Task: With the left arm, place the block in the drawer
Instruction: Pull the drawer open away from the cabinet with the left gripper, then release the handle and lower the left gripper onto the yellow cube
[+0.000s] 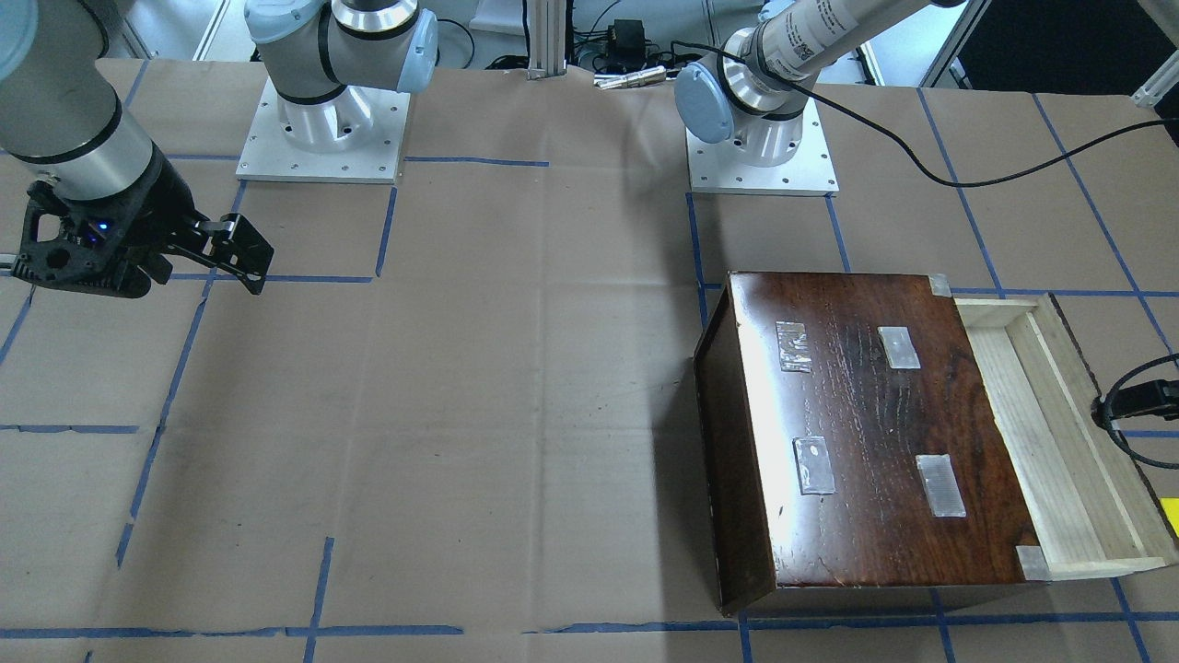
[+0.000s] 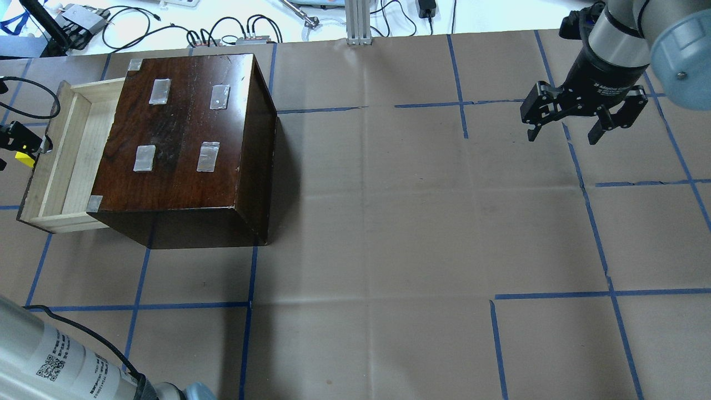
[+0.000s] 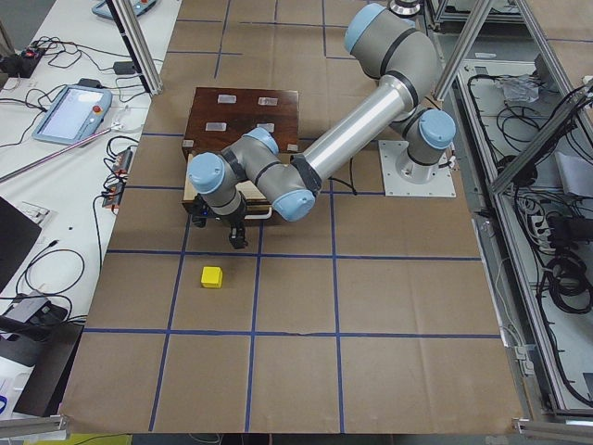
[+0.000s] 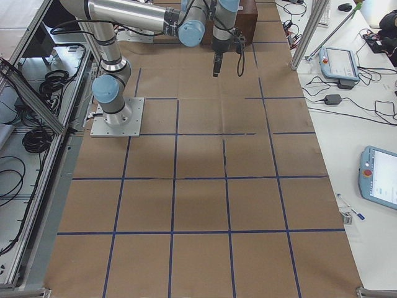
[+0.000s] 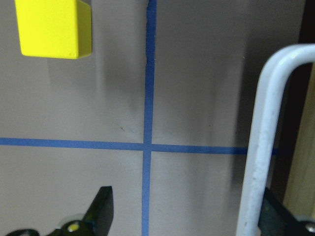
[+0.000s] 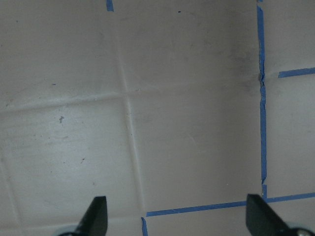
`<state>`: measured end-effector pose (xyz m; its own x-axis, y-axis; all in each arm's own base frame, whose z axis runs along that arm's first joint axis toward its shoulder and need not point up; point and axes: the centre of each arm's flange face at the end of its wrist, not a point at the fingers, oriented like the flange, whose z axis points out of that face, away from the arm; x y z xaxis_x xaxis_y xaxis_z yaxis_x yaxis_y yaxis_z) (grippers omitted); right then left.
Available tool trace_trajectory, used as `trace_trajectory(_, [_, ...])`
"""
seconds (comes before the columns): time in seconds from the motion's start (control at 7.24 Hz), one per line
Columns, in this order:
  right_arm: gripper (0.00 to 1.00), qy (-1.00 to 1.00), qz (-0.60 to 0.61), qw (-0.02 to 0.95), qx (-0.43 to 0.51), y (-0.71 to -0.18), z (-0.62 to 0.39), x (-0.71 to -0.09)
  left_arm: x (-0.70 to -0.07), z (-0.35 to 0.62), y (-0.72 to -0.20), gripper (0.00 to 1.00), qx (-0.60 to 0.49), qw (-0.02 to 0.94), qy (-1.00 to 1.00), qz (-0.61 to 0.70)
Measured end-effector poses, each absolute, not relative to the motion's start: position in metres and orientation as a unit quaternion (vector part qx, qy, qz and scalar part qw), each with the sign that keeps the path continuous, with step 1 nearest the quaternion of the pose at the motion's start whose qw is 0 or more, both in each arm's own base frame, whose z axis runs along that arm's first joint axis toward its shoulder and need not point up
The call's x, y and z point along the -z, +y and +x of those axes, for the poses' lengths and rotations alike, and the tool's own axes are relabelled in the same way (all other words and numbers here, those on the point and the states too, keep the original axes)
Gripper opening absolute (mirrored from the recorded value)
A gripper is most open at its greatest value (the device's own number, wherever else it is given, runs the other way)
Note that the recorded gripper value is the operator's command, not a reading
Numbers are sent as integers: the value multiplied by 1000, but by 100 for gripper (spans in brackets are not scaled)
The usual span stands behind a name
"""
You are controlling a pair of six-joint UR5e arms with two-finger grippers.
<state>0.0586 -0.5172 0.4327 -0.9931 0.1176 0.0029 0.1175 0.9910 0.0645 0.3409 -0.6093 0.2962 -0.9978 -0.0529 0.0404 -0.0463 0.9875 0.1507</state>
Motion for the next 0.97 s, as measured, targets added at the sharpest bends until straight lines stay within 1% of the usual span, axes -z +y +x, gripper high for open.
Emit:
trace_trajectory(0.55, [100,998,60,0,-33,-517,59,-432,-304,349,-609,99,69,17,-997,21])
trace_trajectory(0.97, [100,998,59,0,-33,-517,59,-432,-319,365,-627,99,49,2,-999,16])
